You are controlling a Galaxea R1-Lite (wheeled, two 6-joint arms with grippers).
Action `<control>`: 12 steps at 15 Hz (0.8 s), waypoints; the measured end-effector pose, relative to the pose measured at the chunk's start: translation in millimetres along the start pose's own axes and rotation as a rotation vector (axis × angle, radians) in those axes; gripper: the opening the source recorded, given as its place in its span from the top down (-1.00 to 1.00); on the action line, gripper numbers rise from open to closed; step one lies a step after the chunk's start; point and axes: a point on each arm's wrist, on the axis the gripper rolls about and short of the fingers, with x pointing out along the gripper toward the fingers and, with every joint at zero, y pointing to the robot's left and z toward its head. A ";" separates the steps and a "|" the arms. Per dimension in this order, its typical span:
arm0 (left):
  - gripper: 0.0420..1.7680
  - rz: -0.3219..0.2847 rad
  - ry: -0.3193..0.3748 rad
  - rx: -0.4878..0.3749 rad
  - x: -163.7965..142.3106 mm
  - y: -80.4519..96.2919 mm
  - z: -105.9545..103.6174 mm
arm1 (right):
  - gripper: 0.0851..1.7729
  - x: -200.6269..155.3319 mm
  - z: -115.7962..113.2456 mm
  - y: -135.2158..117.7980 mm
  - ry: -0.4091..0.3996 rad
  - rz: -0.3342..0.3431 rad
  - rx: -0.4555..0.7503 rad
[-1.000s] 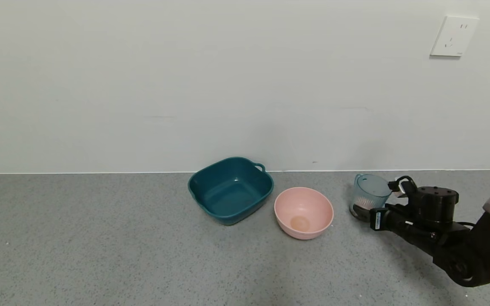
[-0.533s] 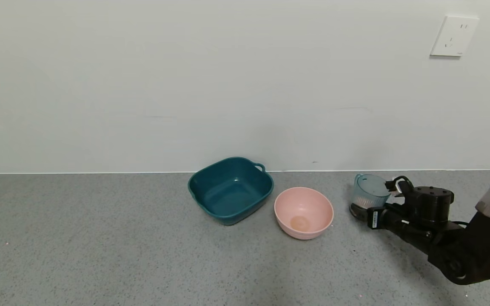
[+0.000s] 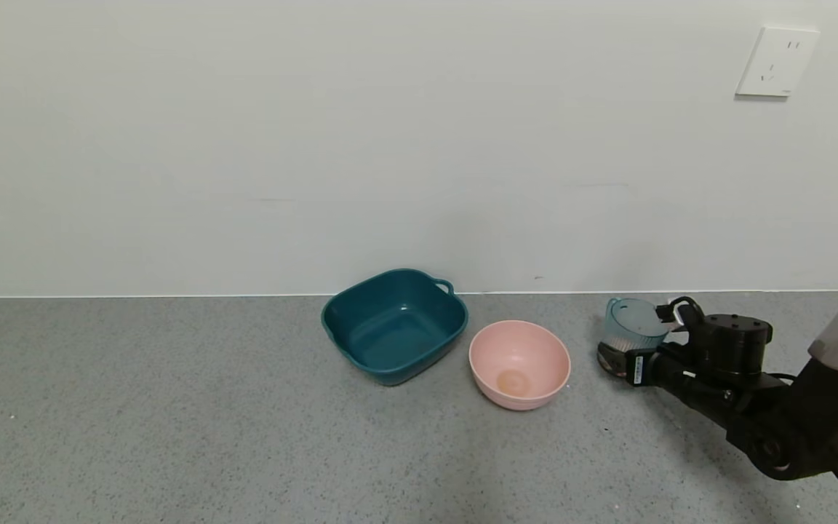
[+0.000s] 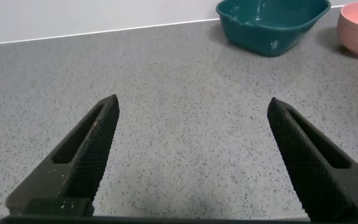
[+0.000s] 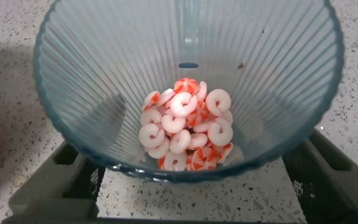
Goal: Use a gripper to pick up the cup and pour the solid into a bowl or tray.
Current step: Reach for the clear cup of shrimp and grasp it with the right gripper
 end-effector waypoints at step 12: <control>-0.94 0.000 0.000 0.000 0.0 0.0 0.0 | -0.47 1.0 -1.3 1.4 -0.019 -0.008 -0.008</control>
